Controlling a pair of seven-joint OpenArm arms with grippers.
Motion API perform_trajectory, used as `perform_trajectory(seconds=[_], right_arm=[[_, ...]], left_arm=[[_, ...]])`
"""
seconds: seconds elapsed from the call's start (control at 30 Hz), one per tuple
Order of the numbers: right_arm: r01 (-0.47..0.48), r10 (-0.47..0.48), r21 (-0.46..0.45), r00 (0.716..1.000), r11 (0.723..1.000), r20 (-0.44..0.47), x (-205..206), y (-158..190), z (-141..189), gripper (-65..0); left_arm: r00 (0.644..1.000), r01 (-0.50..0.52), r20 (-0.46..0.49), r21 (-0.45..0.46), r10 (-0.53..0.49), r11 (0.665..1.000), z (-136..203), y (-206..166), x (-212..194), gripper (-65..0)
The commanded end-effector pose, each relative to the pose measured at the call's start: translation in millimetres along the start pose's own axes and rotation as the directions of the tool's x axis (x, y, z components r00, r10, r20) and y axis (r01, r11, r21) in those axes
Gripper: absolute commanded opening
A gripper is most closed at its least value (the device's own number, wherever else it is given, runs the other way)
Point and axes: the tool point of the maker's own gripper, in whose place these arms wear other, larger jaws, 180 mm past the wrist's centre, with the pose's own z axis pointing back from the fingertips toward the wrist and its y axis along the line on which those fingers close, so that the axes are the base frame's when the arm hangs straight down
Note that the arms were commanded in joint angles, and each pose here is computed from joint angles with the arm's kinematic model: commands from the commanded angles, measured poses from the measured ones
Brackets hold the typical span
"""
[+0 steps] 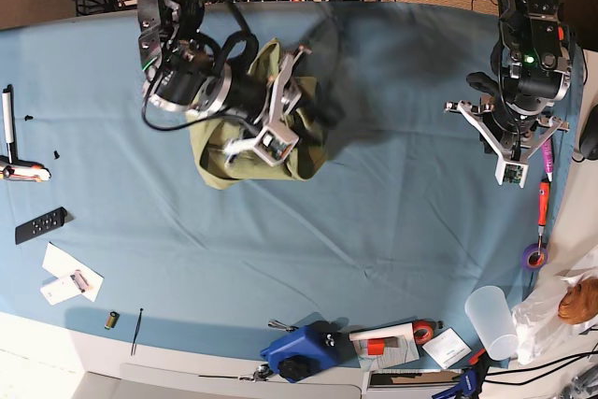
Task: Layout the t-shirt on the table in an organized manner, then fold the t-shirt properly
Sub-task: 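Grasp the bundle's sides with both grippers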
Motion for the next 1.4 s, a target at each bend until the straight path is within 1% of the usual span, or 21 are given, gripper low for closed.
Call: perform_trajectory(seconds=[0.0,0.07,0.1,0.17,0.2,0.23,0.27,0.3,0.37,0.43,0.5,0.6,0.7,0.77,0.87,0.9,1.0,1.1,1.17,1.23,1.37], right_arm=[[-0.021,0.025,-0.052,0.997,0.998,0.079,24.6,-12.8,9.5,-47.0],[0.006,0.010,-0.151,0.994,0.988,0.108,32.4,-36.7,23.9,-47.7],[0.028,-0.006,-0.197,0.994,0.980,0.113,31.4,-49.3,31.1,-50.4],[0.069,-0.042,-0.283,0.994,0.957,0.098,22.1,-72.9,45.5,-57.8],[0.090,-0.061,-0.317,0.993,0.944,0.099,17.6,-82.2,53.1,-62.2],[0.113,-0.082,-0.352,0.991,0.929,0.102,13.3,-91.4,60.9,-65.0],[0.139,-0.106,-0.386,0.989,0.912,0.106,8.4,-99.7,68.7,-65.0],[0.160,-0.126,-0.414,0.986,0.896,0.109,3.5,-106.5,76.0,-65.0],[0.198,-0.165,-0.454,0.980,0.869,0.112,-7.3,-115.2,87.6,-65.0],[0.222,-0.201,-0.473,0.975,0.853,0.094,-21.0,-115.7,93.6,-65.0],[0.239,-0.234,-0.469,0.970,0.850,0.070,-34.9,-111.5,92.6,-65.0],[0.284,-0.297,-0.437,0.954,0.854,0.040,-61.8,-109.1,79.9,-65.0],[0.348,-0.372,-0.396,0.928,0.850,0.018,-94.2,-110.3,61.9,-65.0],[0.383,-0.415,-0.356,0.910,0.852,-0.014,-114.0,-108.7,50.3,-65.0],[0.444,-0.470,-0.276,0.882,0.852,-0.030,-125.3,-102.0,37.5,-65.0],[0.456,-0.477,-0.250,0.879,0.854,-0.028,-123.4,-98.3,35.9,-65.0],[0.468,-0.471,-0.171,0.882,0.867,0.025,-102.0,-90.2,35.4,-65.0],[0.444,-0.436,-0.126,0.896,0.887,0.086,-72.5,-85.5,40.6,-65.0],[0.415,-0.401,-0.112,0.907,0.903,0.129,-53.4,-84.1,45.2,-65.0],[0.394,-0.375,-0.112,0.913,0.912,0.160,-41.7,-84.6,48.2,-65.0],[0.393,-0.370,-0.124,0.912,0.911,0.174,-38.0,-89.7,43.9,-65.0]], left_arm=[[0.999,0.004,0.047,0.016,-0.005,1.000,4.0,4.8,12.0,-60.7],[0.999,0.001,0.049,0.008,-0.001,1.000,4.0,3.3,12.5,-60.7],[0.998,-0.007,0.058,-0.014,0.008,1.000,4.0,-0.5,14.0,-60.7],[0.995,0.008,0.098,-0.113,0.004,0.994,5.5,-19.7,20.9,-60.7],[0.992,0.026,0.129,-0.184,-0.002,0.983,7.8,-34.0,26.1,-60.9],[0.986,0.049,0.166,-0.250,-0.007,0.967,11.2,-48.0,31.8,-62.4],[0.979,0.081,0.203,-0.306,-0.019,0.949,15.0,-61.1,37.1,-64.4],[0.972,0.110,0.232,-0.345,-0.029,0.932,18.2,-71.8,41.1,-65.0],[0.964,0.148,0.264,-0.388,-0.044,0.910,21.9,-87.0,44.7,-65.0],[0.963,0.153,0.265,-0.411,-0.043,0.899,23.0,-96.7,44.1,-65.0],[0.964,0.163,0.263,-0.429,-0.050,0.888,23.9,-105.1,42.4,-65.0],[0.963,0.178,0.262,-0.449,-0.061,0.876,25.1,-114.5,40.4,-65.0],[0.963,0.183,0.261,-0.455,-0.066,0.871,25.5,-117.7,39.4,-65.0],[0.964,0.182,0.259,-0.454,-0.067,0.872,25.3,-117.5,38.7,-65.0],[0.963,0.189,0.257,-0.438,-0.079,0.879,23.6,-114.7,38.0,-65.0],[0.963,0.190,0.257,-0.435,-0.081,0.880,23.4,-114.3,37.7,-65.0],[0.963,0.190,0.257,-0.435,-0.081,0.880,23.4,-114.3,37.8,-65.0],[0.963,0.190,0.257,-0.435,-0.081,0.880,23.4,-114.3,37.7,-65.0],[0.963,0.190,0.257,-0.435,-0.081,0.880,23.4,-114.3,37.7,-65.0],[0.963,0.190,0.257,-0.435,-0.081,0.880,23.4,-114.4,37.7,-65.0],[0.963,0.188,0.258,-0.440,-0.077,0.878,23.9,-115.3,38.0,-65.0]])
